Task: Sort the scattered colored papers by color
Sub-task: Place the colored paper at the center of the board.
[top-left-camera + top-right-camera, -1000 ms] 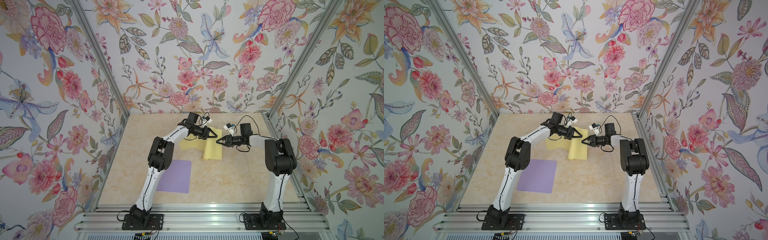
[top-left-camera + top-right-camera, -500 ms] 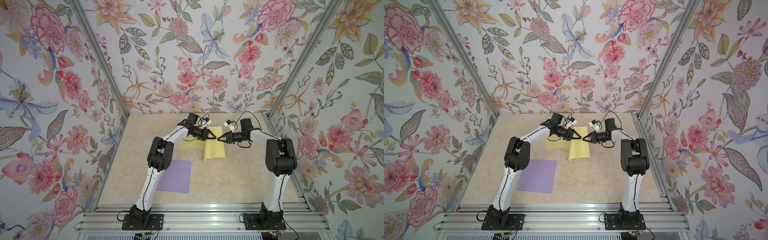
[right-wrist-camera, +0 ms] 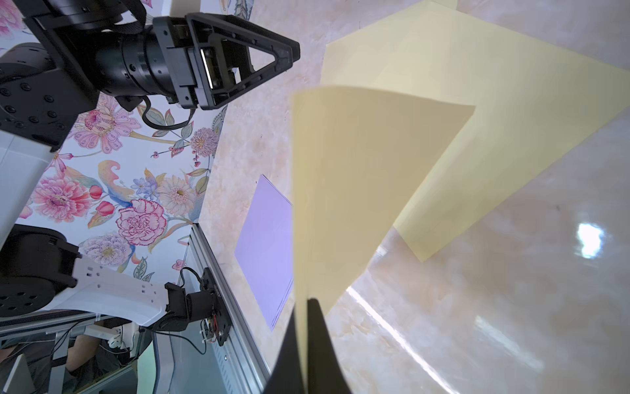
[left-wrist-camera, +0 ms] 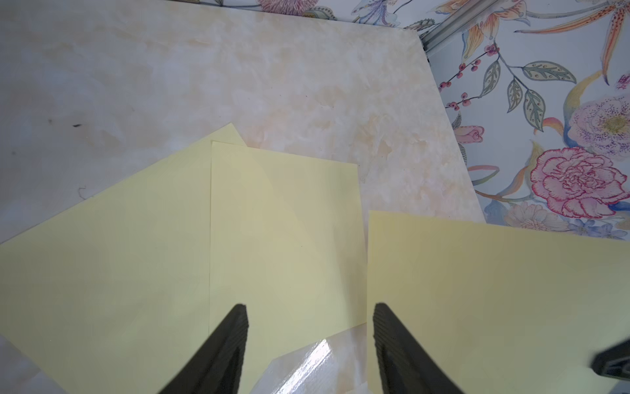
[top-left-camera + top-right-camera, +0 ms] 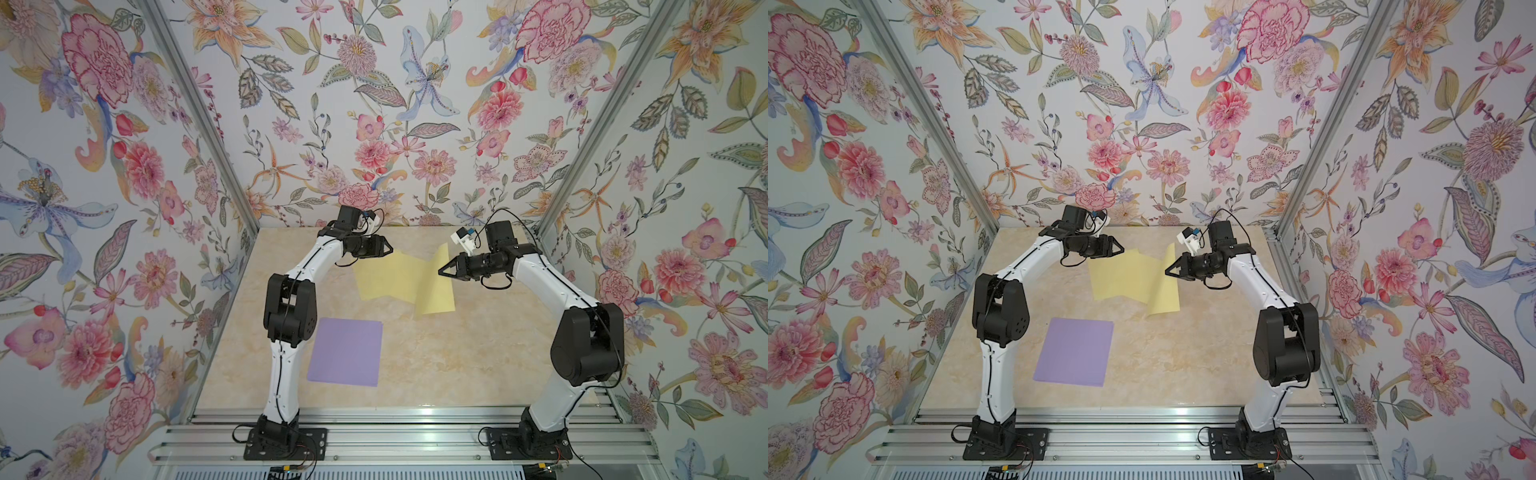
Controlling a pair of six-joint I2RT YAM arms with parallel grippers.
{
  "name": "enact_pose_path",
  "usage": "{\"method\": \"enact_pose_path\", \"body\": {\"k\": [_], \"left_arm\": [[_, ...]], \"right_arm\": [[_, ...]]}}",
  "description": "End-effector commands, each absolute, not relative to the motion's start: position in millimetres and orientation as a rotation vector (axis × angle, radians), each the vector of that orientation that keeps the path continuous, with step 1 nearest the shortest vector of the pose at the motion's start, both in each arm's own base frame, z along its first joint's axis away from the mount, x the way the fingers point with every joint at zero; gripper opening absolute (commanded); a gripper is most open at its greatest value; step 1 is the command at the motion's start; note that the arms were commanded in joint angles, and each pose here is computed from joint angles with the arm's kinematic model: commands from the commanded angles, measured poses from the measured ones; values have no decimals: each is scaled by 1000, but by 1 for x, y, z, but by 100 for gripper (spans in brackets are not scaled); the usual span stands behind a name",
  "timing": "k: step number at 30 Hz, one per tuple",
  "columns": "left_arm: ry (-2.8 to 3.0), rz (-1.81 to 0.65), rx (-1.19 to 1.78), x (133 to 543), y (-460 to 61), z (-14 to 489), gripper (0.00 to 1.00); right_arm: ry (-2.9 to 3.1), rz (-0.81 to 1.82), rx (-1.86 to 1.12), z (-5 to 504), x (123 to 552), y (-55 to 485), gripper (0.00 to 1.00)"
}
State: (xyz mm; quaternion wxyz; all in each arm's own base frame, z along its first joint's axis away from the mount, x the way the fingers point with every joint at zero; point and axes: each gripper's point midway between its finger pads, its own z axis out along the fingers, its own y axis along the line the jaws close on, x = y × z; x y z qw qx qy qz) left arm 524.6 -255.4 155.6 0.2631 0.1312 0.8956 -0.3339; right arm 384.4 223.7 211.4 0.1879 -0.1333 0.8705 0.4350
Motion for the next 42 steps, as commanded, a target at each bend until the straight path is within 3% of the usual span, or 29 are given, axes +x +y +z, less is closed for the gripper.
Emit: {"method": "enact_pose_path", "body": {"k": [1, 5, 10, 20, 42], "left_arm": [[2471, -783, 378, 513, -247, 142, 62], [2506, -749, 371, 507, -241, 129, 62], [2525, -679, 345, 506, -232, 123, 62], [2527, -539, 269, 510, -213, 128, 65], [2494, -578, 219, 504, -212, 154, 66]], "right_arm": [[2483, 1210, -285, 227, 356, 237, 0], [2447, 1214, -278, 251, 328, 249, 0], [2472, 1200, -251, 243, 301, 245, 0], [2712, 1080, -70, 142, 244, 210, 0], [2931, 908, -93, 62, 234, 188, 0]]}}
